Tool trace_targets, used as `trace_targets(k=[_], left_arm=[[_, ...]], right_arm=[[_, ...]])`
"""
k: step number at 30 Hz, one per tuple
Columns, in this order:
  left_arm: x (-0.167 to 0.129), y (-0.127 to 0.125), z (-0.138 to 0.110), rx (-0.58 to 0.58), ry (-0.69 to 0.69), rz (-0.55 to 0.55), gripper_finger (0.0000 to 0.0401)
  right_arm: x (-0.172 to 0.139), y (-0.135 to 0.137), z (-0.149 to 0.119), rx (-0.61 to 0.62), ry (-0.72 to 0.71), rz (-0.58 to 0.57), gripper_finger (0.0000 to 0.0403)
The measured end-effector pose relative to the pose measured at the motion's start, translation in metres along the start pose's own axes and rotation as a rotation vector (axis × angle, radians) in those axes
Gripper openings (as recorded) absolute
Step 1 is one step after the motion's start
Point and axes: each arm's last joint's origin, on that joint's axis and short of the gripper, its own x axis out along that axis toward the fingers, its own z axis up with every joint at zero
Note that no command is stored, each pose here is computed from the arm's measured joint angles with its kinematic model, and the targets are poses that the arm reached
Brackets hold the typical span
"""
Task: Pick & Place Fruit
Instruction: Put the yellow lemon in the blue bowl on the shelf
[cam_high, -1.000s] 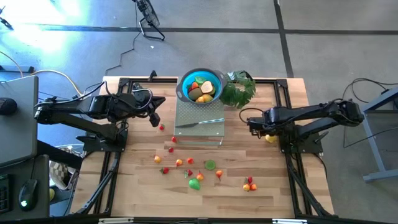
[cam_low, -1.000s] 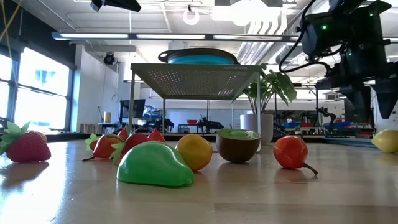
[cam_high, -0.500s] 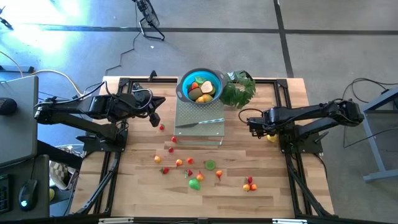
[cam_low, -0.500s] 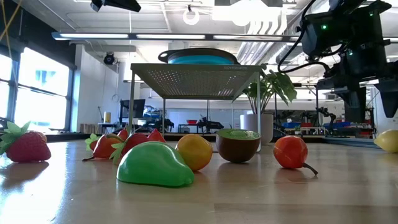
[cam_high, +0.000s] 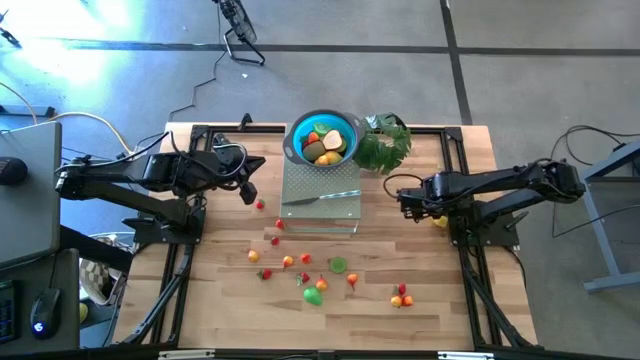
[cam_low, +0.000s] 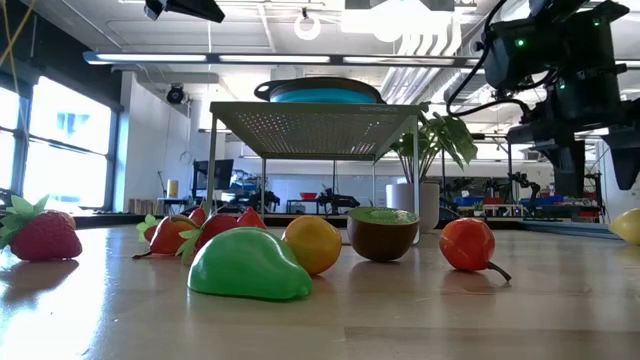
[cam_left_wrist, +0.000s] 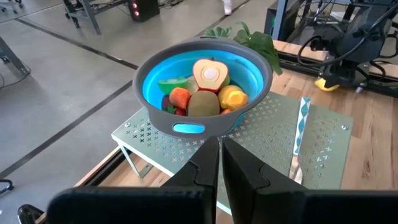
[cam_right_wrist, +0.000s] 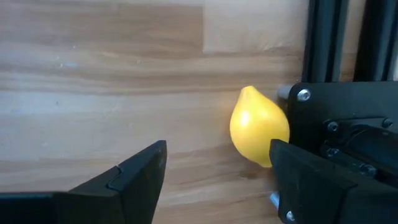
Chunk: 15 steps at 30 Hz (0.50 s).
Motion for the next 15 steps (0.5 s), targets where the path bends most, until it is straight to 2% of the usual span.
trace_targets(k=[3,7,15], left_arm=[[0.0000,0.0000,0.0001,0.000,0.000,0.000,0.0014],[0.0000,0.0000,0.0000,0.000,0.000,0.000,0.0014],[0.0000,0.0000,0.0000,-0.001,-0.001,0.000,0.0014]], right_arm=[[0.0000,-0.0012,0.0009,0.009,-0.031,-0.013,0.0280],[0.0001,-0.0011,0.0010,-0.046,-0.037,-0.013,0.0280],[0.0086,0.0023,-0.0010,-0.055,-0.001,-0.015,0.0279]])
